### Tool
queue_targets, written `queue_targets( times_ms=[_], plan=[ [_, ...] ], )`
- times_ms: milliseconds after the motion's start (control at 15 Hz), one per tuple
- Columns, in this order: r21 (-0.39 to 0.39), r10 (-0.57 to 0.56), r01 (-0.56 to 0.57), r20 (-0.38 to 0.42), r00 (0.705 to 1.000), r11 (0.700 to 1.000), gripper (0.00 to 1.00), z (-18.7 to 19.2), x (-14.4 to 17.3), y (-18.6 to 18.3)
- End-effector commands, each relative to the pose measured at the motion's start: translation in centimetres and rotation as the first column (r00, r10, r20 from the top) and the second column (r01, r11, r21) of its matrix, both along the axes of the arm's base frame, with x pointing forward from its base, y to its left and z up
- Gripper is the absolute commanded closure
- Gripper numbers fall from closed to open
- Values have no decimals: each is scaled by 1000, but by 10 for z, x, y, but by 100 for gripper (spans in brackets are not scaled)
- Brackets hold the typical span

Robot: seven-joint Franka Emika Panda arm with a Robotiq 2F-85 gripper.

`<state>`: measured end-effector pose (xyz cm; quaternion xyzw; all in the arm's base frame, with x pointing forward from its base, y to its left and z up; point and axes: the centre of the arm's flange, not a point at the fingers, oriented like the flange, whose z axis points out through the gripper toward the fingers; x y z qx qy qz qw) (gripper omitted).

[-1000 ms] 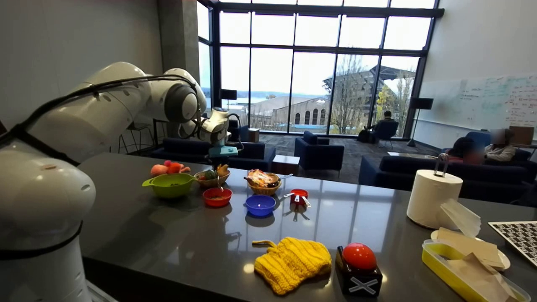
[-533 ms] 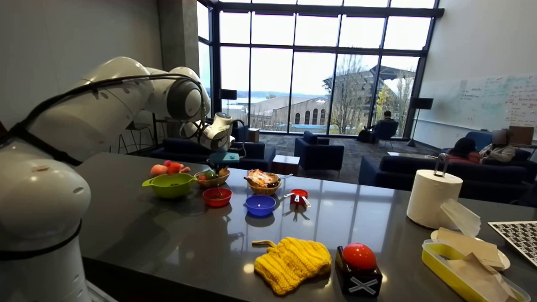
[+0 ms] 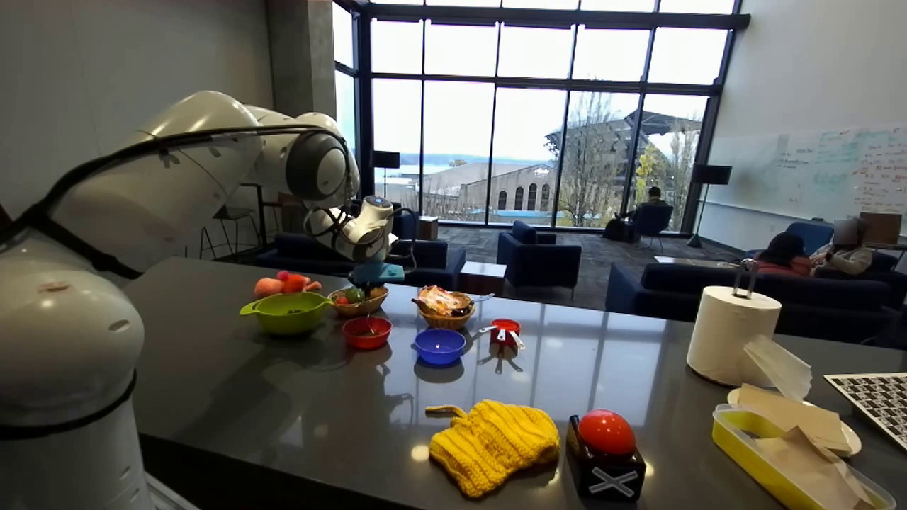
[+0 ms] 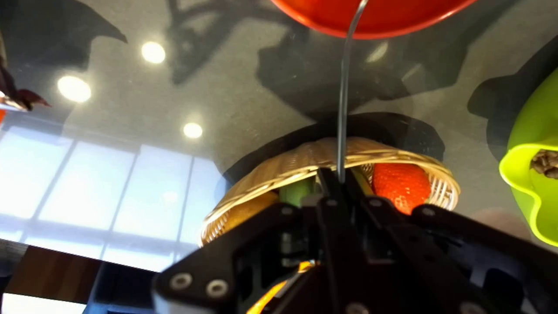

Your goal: Remove the spoon in the yellow basket and use it to stir the content in the orange bowl

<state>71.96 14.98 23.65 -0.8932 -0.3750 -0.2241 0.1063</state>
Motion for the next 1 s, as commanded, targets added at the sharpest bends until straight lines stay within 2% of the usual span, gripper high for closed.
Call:
queue_targets(
  times_ms=[0, 533, 933],
  plan=[
    [30, 25, -25, 16, 1000, 999, 99, 7, -20, -3],
    [98, 74, -73, -2, 997, 992, 99, 5, -30, 15],
    [115, 28, -23, -36, 999, 993, 99, 6, -43, -2]
  ],
)
